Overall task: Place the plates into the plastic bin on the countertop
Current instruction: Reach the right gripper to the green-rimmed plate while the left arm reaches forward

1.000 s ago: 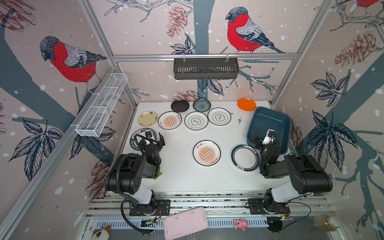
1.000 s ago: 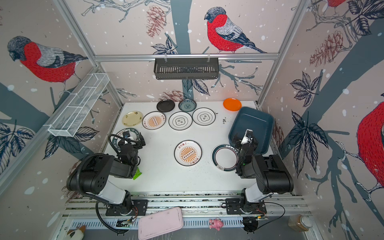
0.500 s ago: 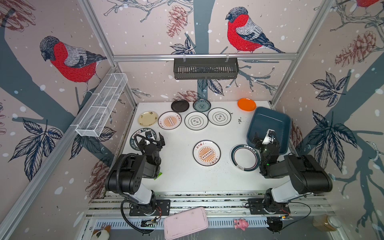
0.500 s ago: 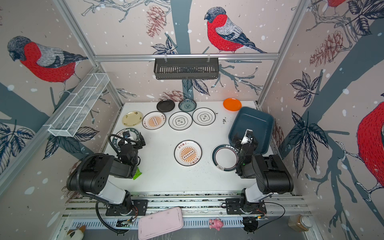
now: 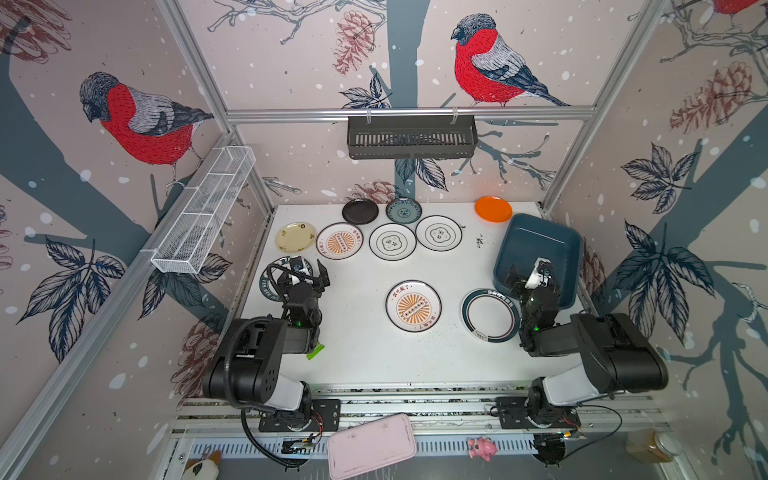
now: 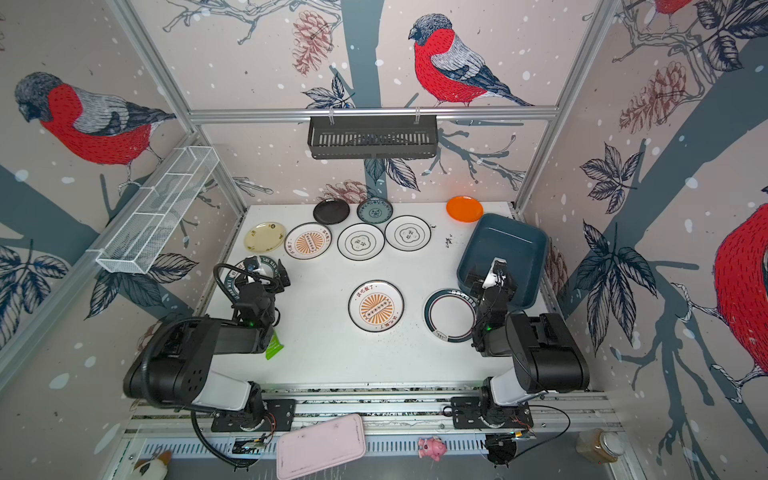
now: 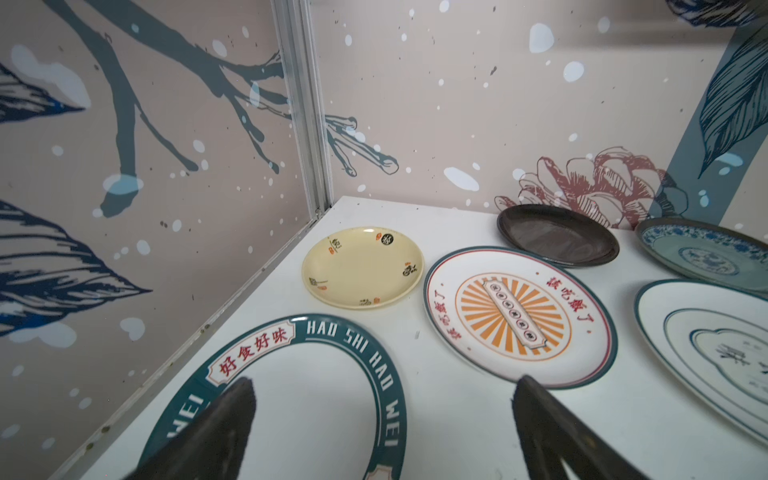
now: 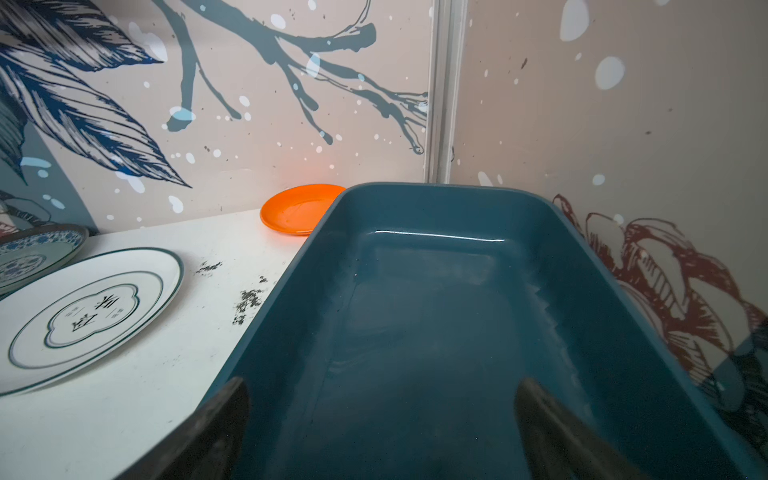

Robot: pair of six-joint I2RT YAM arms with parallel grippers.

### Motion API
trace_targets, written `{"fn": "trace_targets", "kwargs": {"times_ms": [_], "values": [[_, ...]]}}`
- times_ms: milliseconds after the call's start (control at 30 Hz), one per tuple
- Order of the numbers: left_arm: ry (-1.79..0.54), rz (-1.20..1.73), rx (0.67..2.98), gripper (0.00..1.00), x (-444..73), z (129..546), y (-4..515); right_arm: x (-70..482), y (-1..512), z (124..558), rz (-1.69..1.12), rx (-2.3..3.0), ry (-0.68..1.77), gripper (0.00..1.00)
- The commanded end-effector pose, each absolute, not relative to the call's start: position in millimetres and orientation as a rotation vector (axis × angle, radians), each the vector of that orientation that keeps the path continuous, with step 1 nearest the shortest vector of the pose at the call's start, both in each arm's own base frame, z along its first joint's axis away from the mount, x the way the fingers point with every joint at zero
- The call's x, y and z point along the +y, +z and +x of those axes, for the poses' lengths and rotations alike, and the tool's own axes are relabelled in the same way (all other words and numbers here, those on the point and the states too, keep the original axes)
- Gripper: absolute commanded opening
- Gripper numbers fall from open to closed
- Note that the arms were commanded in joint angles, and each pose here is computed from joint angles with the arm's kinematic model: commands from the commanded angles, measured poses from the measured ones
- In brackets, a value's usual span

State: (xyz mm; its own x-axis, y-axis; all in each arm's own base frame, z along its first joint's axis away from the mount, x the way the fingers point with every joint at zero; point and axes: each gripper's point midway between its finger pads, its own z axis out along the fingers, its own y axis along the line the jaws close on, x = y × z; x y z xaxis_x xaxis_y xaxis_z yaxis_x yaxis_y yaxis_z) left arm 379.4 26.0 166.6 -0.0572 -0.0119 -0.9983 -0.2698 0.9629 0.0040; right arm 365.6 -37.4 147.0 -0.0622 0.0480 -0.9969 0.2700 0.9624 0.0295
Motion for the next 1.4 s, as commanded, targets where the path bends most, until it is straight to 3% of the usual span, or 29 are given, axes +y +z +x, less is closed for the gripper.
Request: {"fn": "trace_targets", "kwargs": {"times_ms": [0,167,400,633,867,1067,1233,1367], "values": [[0.188,-0.174,1.669,0.96,16,387,185,-38,166,375,0.267,1.664,-0.232,1.00],[-0.135,-0.113,1.691,0.96,-37,408,243,-11,232,387,0.417,1.606,0.032,1.00],[-0.708,-0.191,1.771,0.96,-118,419,312,98,285,385,0.460,1.698,0.513,0.99],[-1.097,0.013,1.716,0.96,-210,399,347,201,316,352,0.371,1.684,0.777,1.00],[-1.445,0.261,1.628,0.96,-245,393,352,223,331,356,0.227,1.649,1.000,1.00],[-1.376,0.267,1.744,0.96,-251,414,324,168,267,360,0.556,1.849,0.808,1.00],[-1.173,0.390,1.878,0.96,-262,419,299,112,213,322,0.795,1.979,0.675,1.00],[-1.044,0.500,1.959,0.96,-277,416,278,87,177,293,0.896,2.027,0.705,1.00]]}}
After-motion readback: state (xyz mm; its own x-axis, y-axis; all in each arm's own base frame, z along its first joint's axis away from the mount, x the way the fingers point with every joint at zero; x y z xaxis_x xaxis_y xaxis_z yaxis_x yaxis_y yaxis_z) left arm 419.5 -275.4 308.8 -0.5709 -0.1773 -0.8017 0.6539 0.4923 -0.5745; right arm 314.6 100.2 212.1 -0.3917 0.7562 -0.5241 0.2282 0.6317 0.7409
